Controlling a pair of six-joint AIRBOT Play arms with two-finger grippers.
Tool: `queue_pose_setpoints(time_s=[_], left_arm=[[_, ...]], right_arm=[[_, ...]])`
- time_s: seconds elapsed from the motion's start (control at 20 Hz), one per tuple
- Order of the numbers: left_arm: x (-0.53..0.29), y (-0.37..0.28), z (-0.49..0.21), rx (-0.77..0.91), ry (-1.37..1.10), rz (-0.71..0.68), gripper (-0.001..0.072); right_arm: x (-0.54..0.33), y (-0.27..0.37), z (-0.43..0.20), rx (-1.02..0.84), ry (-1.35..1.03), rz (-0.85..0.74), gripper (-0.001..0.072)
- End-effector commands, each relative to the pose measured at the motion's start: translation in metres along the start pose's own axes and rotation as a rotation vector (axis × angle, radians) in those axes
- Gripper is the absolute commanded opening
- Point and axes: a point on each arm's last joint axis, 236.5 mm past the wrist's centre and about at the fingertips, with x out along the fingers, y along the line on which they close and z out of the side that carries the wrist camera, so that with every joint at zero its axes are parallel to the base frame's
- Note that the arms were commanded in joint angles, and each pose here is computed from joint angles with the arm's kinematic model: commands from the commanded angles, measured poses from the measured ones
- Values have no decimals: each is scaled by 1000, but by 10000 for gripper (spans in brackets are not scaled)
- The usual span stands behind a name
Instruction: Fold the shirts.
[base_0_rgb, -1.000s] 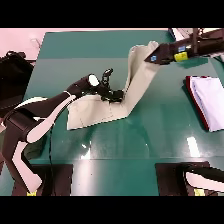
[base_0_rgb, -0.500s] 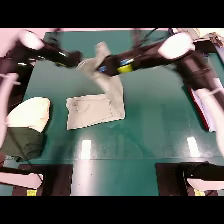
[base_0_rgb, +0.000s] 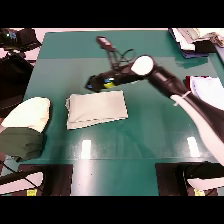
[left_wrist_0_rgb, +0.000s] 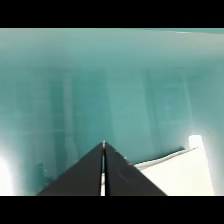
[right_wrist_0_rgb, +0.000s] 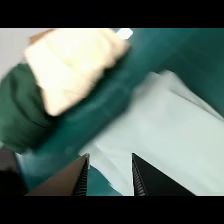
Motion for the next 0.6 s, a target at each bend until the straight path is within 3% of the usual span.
queue_pose_setpoints(time_s=[0.0,0.05,0.1,0.25,0.3,0.55], left_arm=[[3,-21,-5,54,8,-32,29],[7,-30,-8,68,18,-48,29],[11,-40,-12,81,27,-66,29],[22,-65,-23,113,58,-110,29],[25,-71,-26,121,68,-121,29],[32,-79,-32,120,88,-141,28]], right_arm=[[-48,-103,-52,152,99,-177,392],[-58,-131,-69,234,115,-202,590],[-65,-159,-87,326,132,-220,687],[-58,-201,-125,563,160,-184,659],[-48,-206,-133,611,178,-161,610],[23,-187,-134,656,243,-31,571]])
